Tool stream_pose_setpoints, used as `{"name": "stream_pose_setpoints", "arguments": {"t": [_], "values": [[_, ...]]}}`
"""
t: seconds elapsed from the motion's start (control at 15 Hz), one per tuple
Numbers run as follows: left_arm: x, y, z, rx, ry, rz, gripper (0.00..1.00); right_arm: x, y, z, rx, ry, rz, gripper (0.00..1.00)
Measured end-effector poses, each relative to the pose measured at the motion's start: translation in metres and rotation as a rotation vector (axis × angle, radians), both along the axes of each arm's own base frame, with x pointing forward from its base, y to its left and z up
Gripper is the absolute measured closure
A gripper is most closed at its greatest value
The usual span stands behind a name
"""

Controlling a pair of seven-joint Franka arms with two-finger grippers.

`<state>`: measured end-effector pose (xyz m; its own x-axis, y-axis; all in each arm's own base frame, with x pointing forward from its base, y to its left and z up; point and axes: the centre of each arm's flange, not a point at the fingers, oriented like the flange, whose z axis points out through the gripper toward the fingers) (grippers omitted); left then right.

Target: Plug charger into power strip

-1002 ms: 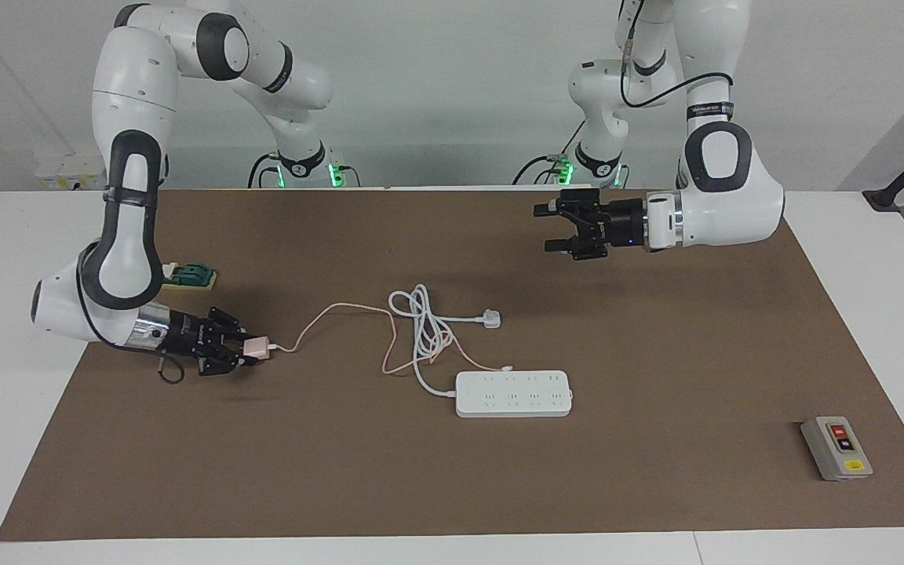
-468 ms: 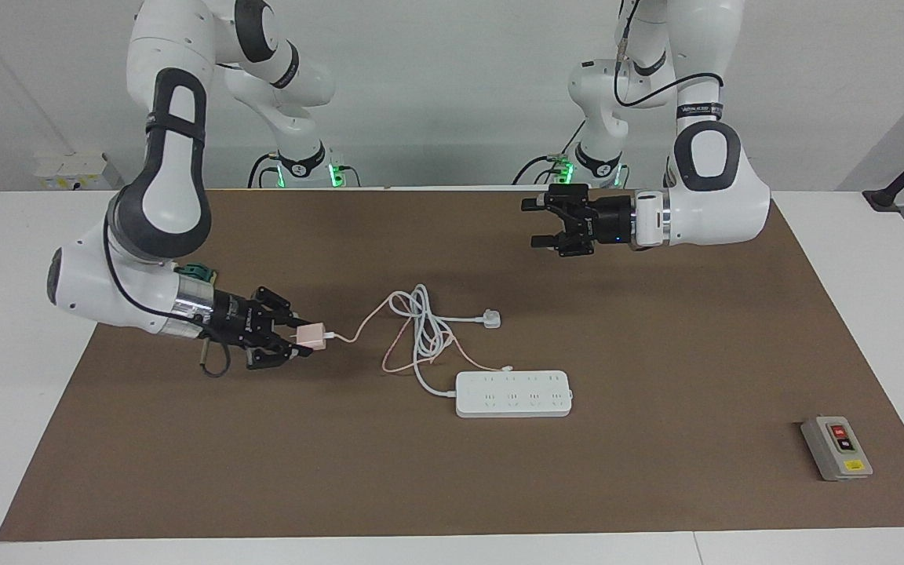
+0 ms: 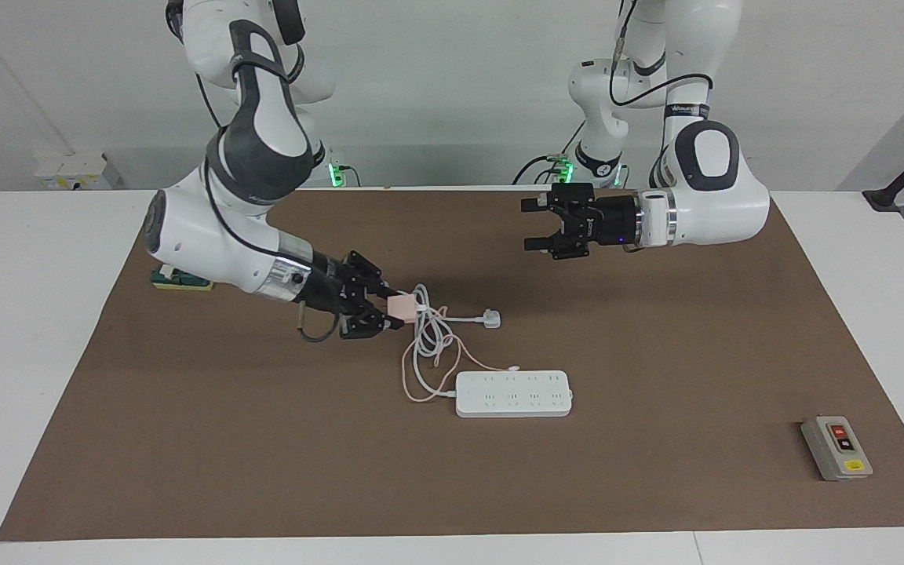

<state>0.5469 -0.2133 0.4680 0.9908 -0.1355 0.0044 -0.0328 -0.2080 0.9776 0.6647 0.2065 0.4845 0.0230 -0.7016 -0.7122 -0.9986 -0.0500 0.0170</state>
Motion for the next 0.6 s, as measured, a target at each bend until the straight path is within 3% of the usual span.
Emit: {"name": "stream_pose_setpoints", "arguments": {"t": [0.27, 0.6], "values": [[0.009, -0.015, -0.024, -0.016, 0.042, 0.063, 0.0, -0.015, 0.062, 0.007, 0.0, -0.025, 0.01, 0.53], [0.016, -0.019, -0.043, -0.03, 0.077, 0.073, 0.0, -0.024, 0.087, 0.006, -0.001, 0.008, 0.001, 0.53]]}}
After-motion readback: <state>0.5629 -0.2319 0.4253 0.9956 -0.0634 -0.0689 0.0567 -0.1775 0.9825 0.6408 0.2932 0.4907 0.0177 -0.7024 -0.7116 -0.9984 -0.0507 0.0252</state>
